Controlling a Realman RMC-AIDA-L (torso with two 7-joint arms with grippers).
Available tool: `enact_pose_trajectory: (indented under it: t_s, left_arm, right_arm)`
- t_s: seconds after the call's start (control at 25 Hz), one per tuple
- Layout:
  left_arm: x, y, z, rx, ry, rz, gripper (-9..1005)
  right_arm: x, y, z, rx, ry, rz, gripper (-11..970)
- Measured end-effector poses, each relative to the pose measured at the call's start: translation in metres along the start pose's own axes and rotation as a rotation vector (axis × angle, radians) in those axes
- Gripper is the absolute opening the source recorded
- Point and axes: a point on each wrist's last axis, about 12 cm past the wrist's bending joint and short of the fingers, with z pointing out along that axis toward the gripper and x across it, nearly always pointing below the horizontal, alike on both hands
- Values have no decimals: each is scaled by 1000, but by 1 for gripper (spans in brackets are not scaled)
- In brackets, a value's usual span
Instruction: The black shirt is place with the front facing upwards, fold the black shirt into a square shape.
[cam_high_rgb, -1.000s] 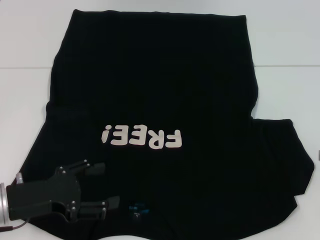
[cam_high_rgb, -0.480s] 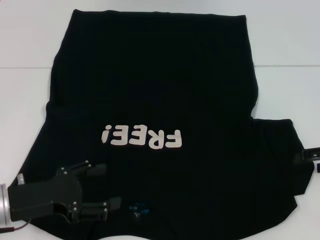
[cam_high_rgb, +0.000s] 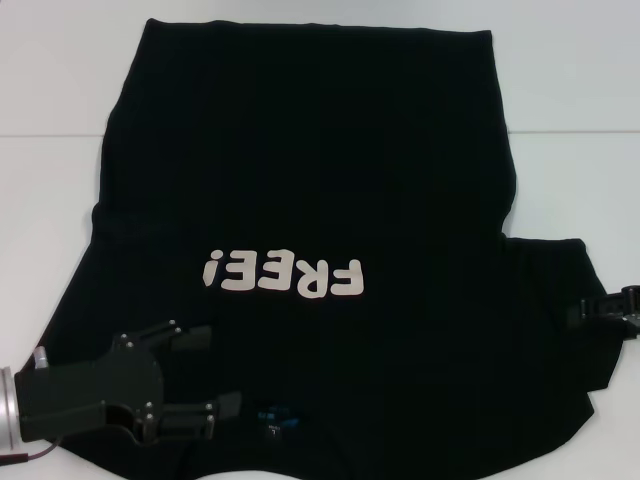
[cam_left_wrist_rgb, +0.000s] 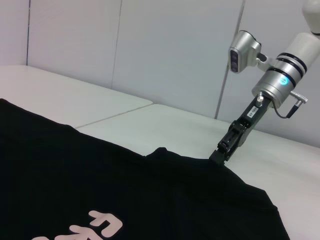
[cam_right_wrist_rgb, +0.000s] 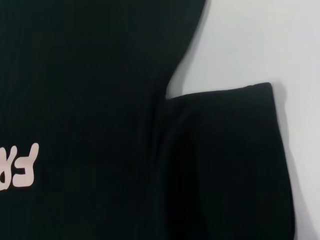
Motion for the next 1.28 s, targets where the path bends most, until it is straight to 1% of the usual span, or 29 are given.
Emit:
enact_pose_trajectory:
  t_s: [0.36, 0.52, 0.8, 1.04, 1.24, 1.28]
  left_arm:
    - [2, -1, 1, -6, 4, -5, 933]
    - [2, -1, 0, -11, 4, -5, 933]
    - [2, -1, -1, -14, 1, -7, 933]
    - [3, -1, -1, -15, -1, -8, 933]
    - [3, -1, -2, -21, -6, -10, 933]
    - [2, -1, -3, -21, -8, -11, 933]
  right_arm:
    - [-3, 9, 7, -11, 10, -21, 925]
    - [-4, 13, 8, -18, 16, -35, 884]
    - [-6, 13, 7, -12, 4, -39, 812]
    - [-7, 13, 7, -10, 4, -42, 578]
    - [-8, 15, 9, 7, 14, -61, 331]
    - [-8, 15, 9, 10, 13, -64, 310]
